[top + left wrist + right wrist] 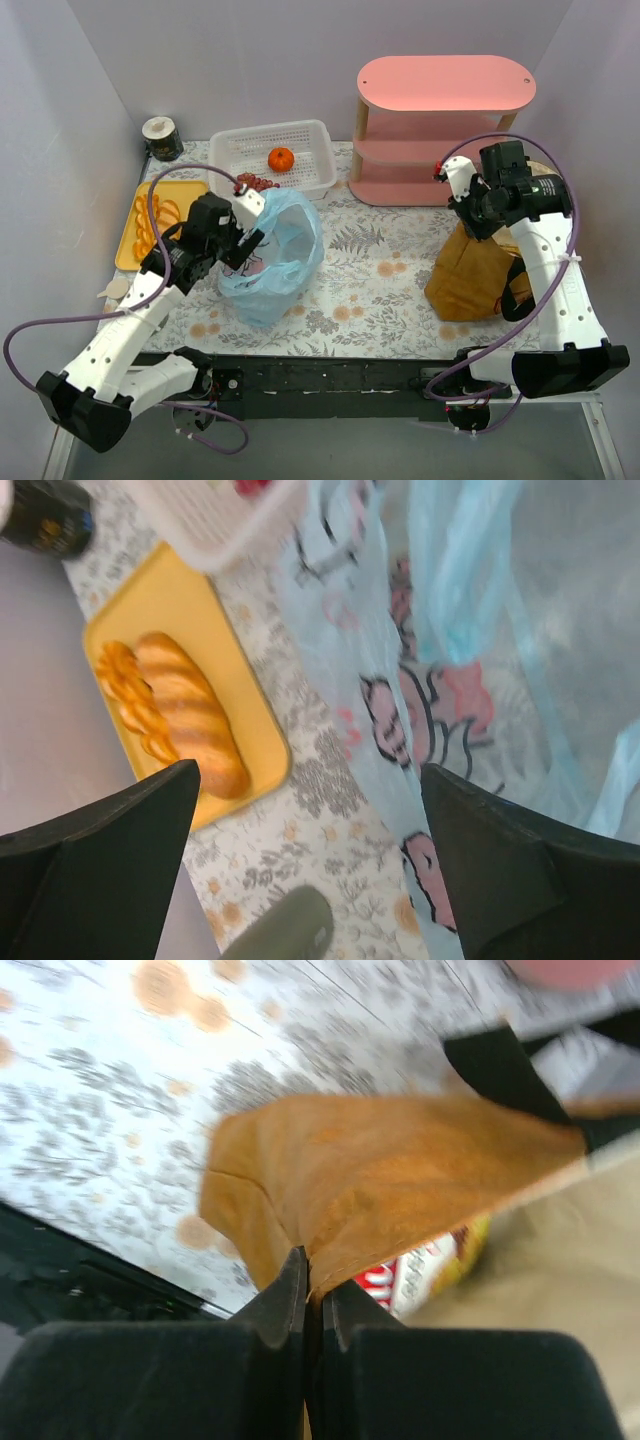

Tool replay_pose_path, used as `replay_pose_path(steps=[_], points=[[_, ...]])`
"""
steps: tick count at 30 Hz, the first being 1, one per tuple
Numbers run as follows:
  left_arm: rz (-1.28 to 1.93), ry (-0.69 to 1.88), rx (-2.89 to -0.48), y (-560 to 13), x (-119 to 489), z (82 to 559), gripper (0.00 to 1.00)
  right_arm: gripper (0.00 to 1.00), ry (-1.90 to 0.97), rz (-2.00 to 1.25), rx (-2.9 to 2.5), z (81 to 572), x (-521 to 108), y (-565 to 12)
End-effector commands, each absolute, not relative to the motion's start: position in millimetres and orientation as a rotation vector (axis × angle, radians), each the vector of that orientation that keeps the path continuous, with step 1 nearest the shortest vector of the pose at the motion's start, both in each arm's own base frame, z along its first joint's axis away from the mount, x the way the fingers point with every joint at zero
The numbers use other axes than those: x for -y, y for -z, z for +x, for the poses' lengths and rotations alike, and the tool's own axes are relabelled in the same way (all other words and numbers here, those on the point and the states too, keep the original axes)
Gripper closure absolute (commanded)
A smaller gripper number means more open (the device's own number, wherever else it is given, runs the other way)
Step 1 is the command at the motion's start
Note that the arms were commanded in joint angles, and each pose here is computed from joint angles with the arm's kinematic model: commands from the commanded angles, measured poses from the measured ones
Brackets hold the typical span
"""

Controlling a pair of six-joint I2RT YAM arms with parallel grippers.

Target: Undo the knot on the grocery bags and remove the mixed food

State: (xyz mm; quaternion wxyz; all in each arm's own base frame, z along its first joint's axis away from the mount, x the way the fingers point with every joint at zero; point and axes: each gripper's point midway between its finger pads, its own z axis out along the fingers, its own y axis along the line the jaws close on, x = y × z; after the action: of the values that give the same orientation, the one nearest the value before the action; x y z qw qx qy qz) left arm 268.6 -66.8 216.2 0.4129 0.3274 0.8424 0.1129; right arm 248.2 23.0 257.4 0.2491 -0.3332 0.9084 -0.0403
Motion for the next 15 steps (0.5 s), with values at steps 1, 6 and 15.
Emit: replay_pose_path(steps=[1,6,15], points=[[0.552,-0.233,-1.845,-334,87,315,0.06,0.99,-0.447,-1.177,-2.197,233,-116,-285],[0.432,-0.160,-1.712,-384,107,345,0.04,0.99,-0.794,-1.531,-2.021,178,-207,-280],[0.335,-0.147,-1.584,-412,125,387,0.02,0.99,-0.808,-1.992,-1.582,161,-312,-296]])
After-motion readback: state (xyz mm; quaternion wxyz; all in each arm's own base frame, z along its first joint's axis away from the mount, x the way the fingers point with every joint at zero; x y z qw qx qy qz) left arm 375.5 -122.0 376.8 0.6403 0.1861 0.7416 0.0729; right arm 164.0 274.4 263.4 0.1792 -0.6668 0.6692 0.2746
